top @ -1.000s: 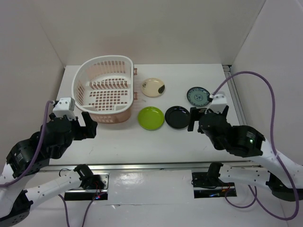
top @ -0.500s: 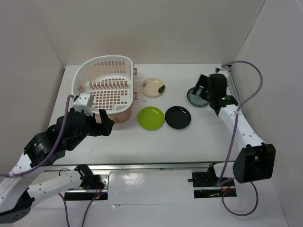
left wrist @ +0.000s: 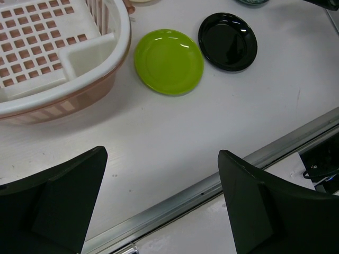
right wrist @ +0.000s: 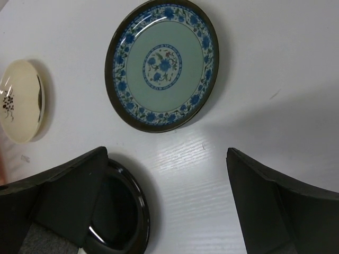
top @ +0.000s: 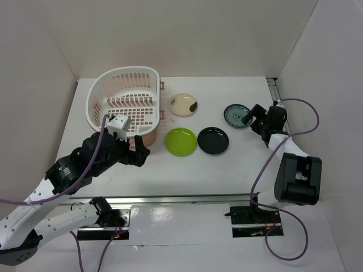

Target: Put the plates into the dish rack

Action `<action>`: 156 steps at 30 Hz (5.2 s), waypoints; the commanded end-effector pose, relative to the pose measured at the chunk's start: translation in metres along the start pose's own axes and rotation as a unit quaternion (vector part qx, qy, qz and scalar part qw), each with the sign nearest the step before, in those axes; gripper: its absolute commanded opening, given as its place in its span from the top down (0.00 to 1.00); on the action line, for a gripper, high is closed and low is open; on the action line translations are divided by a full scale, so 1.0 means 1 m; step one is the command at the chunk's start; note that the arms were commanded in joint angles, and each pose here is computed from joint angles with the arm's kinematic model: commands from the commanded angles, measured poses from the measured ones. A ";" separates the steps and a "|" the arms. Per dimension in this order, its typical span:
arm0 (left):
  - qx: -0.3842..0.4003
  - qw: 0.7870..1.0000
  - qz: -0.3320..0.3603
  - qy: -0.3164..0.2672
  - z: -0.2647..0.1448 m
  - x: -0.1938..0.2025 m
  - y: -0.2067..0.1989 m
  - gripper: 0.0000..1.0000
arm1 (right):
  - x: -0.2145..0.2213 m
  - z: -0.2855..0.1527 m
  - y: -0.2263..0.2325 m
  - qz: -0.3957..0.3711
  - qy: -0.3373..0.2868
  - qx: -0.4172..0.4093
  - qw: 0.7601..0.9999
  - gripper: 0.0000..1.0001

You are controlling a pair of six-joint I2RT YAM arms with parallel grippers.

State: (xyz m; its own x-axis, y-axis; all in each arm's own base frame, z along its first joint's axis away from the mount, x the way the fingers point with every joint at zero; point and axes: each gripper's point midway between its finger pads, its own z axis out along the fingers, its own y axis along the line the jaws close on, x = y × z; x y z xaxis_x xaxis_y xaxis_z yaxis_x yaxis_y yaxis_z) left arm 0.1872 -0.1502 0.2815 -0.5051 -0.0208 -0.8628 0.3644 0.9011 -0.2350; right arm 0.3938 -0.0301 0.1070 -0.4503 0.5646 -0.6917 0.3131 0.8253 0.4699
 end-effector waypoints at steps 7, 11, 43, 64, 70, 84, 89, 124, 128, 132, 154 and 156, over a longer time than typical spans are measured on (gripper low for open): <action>0.034 0.999 0.019 -0.027 0.006 -0.013 -0.014 0.01 | -0.001 0.046 -0.015 0.017 -0.013 0.006 1.000 0.03; 0.025 0.999 0.018 -0.030 0.006 -0.015 -0.010 0.01 | 0.001 0.063 -0.021 0.016 -0.006 0.022 1.000 0.06; 0.006 0.999 0.015 -0.047 0.001 -0.016 0.000 0.01 | 0.053 0.112 -0.076 0.094 0.093 0.120 0.984 1.00; -0.008 0.999 0.011 -0.031 0.020 0.000 0.003 0.01 | -0.122 0.003 0.053 0.129 -0.196 -0.044 0.971 1.00; 0.020 0.999 0.015 -0.026 0.025 -0.010 -0.012 0.01 | -0.106 -0.079 0.149 0.010 -0.189 -0.172 0.967 1.00; 0.055 0.996 -0.005 -0.074 0.031 -0.058 -0.038 0.01 | 0.031 -0.215 0.259 -0.210 -0.067 -0.440 0.871 1.00; 0.057 0.996 -0.017 -0.071 0.038 -0.051 -0.034 0.02 | 0.070 -0.235 0.272 -0.215 -0.028 -0.484 0.848 1.00; 0.086 0.996 0.002 -0.032 0.050 -0.029 -0.036 0.28 | 0.081 -0.267 0.324 -0.221 -0.061 -0.508 0.831 1.00; 0.081 0.996 0.002 -0.034 0.051 -0.030 -0.035 0.30 | 0.082 -0.270 0.323 -0.222 -0.059 -0.511 0.828 1.00; 0.086 0.996 0.002 -0.032 0.050 -0.029 -0.036 0.77 | 0.080 -0.271 0.324 -0.217 -0.060 -0.513 0.828 1.00; -0.097 0.988 -0.050 -0.112 0.116 -0.156 0.052 1.00 | -0.003 -0.121 0.326 -0.208 -0.127 -0.237 0.940 0.00; -0.155 0.983 -0.039 -0.091 0.143 -0.167 0.070 1.00 | 0.010 -0.093 0.308 -0.231 -0.081 -0.196 0.950 0.00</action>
State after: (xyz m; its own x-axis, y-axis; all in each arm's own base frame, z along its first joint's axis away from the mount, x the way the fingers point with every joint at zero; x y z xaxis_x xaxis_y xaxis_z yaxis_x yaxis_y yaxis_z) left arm 0.3676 -0.1615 0.2963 -0.4975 -0.1410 -0.8560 0.1647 0.9534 -0.2528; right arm 0.3886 0.2510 0.3086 -0.2660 0.2031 -0.9423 -0.3373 0.8961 0.2884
